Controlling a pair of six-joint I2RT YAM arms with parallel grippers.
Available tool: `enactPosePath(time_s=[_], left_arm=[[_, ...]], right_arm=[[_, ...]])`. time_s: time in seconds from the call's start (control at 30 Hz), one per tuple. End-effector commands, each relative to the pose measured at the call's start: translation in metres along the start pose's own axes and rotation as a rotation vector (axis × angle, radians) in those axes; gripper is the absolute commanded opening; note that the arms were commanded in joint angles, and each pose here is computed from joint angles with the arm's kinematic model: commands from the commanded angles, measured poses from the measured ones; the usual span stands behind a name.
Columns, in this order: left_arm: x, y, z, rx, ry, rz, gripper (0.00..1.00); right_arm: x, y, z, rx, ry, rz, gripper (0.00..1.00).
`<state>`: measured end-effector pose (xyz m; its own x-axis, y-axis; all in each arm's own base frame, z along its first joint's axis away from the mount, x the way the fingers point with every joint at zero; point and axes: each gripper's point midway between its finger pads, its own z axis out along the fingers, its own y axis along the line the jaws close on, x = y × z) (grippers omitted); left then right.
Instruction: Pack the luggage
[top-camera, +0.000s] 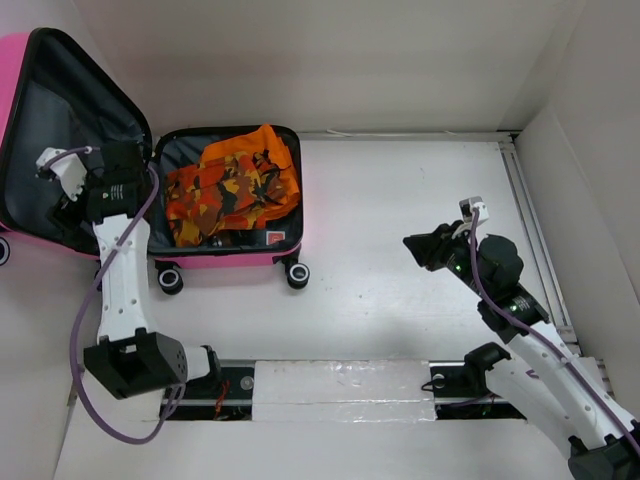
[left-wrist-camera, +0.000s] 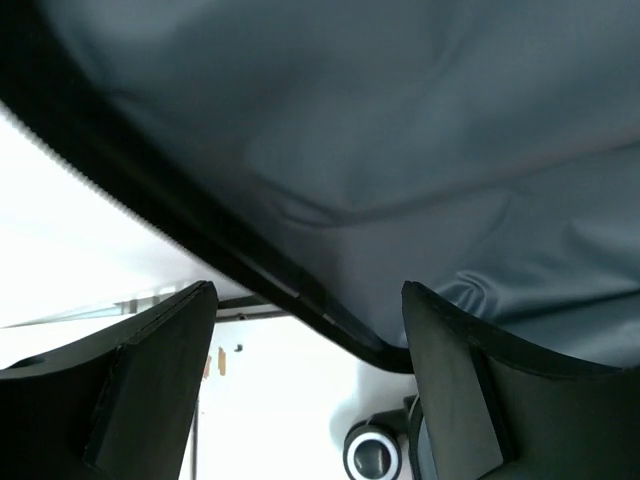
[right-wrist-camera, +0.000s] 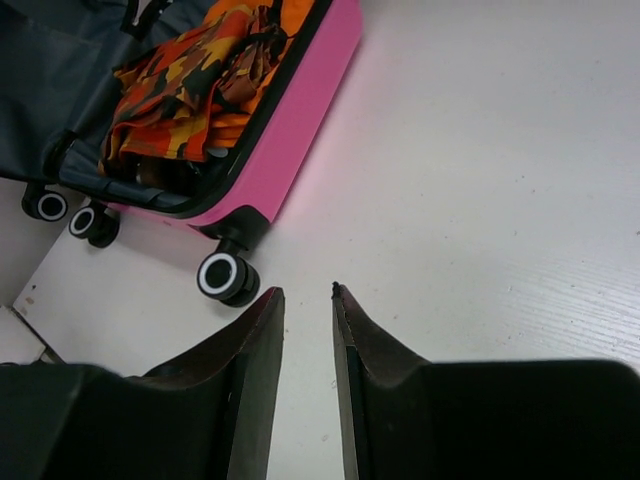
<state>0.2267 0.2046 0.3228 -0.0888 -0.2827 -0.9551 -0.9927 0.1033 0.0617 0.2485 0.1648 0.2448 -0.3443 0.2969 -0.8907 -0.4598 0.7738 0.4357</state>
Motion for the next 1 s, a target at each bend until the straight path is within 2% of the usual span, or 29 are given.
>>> enactPosePath(time_s=[0.0,0.1,0.13,0.2,0.27,0.37,0.43,0.57,0.63,0.7,0.73,0.8,0.83,0.93,0.97], left_arm=[[-0.035,0.018,-0.007,-0.061,-0.064,-0.072,0.71],[-0.032,0.011,-0.004,-0.064,-0.061,-0.053,0.71],[-0.012,0.032,0.032,-0.106,0.083,-0.122,0.66],[0.002,0.04,0.04,-0.125,0.114,-0.135,0.6],[0.002,0.048,0.037,-0.11,0.08,-0.151,0.6],[0.006,0.044,0.039,-0.104,0.092,-0.151,0.6],[-0.005,0.045,0.038,-0.114,0.074,-0.163,0.6],[-0.01,0.028,0.045,-0.083,0.068,-0.176,0.57],[-0.01,0.023,0.049,-0.083,0.069,-0.161,0.41],[-0.015,0.017,0.048,-0.05,0.068,-0.17,0.19],[-0.021,0.014,0.039,-0.011,0.055,-0.184,0.0],[-0.019,-0.001,0.024,0.061,0.02,-0.177,0.0],[-0.025,-0.014,-0.007,0.15,-0.023,-0.17,0.0],[-0.021,-0.034,-0.055,0.302,-0.074,-0.156,0.0],[-0.017,-0.046,-0.092,0.448,-0.072,-0.149,0.0]], right_arm=[[-0.012,0.011,-0.001,-0.05,-0.05,-0.026,0.32],[-0.01,0.01,-0.001,-0.046,-0.042,-0.024,0.32],[-0.011,0.009,-0.001,-0.038,-0.046,-0.024,0.32],[-0.011,0.009,-0.001,-0.038,-0.046,-0.024,0.32],[-0.009,0.007,0.001,-0.034,-0.038,-0.022,0.32],[-0.002,0.009,0.004,-0.05,-0.007,-0.028,0.32],[-0.002,0.009,0.004,-0.05,-0.007,-0.028,0.32],[-0.003,0.011,0.002,-0.062,-0.012,-0.03,0.32],[-0.002,0.013,0.001,-0.075,-0.006,-0.03,0.32],[-0.002,0.013,0.001,-0.075,-0.006,-0.03,0.32],[-0.005,0.013,0.002,-0.07,-0.018,-0.032,0.32],[0.0,0.01,0.006,-0.062,0.001,-0.028,0.32],[0.002,0.009,0.007,-0.058,0.009,-0.026,0.32],[0.005,0.004,0.014,-0.042,0.019,-0.023,0.32],[0.007,0.003,0.015,-0.038,0.028,-0.021,0.32]])
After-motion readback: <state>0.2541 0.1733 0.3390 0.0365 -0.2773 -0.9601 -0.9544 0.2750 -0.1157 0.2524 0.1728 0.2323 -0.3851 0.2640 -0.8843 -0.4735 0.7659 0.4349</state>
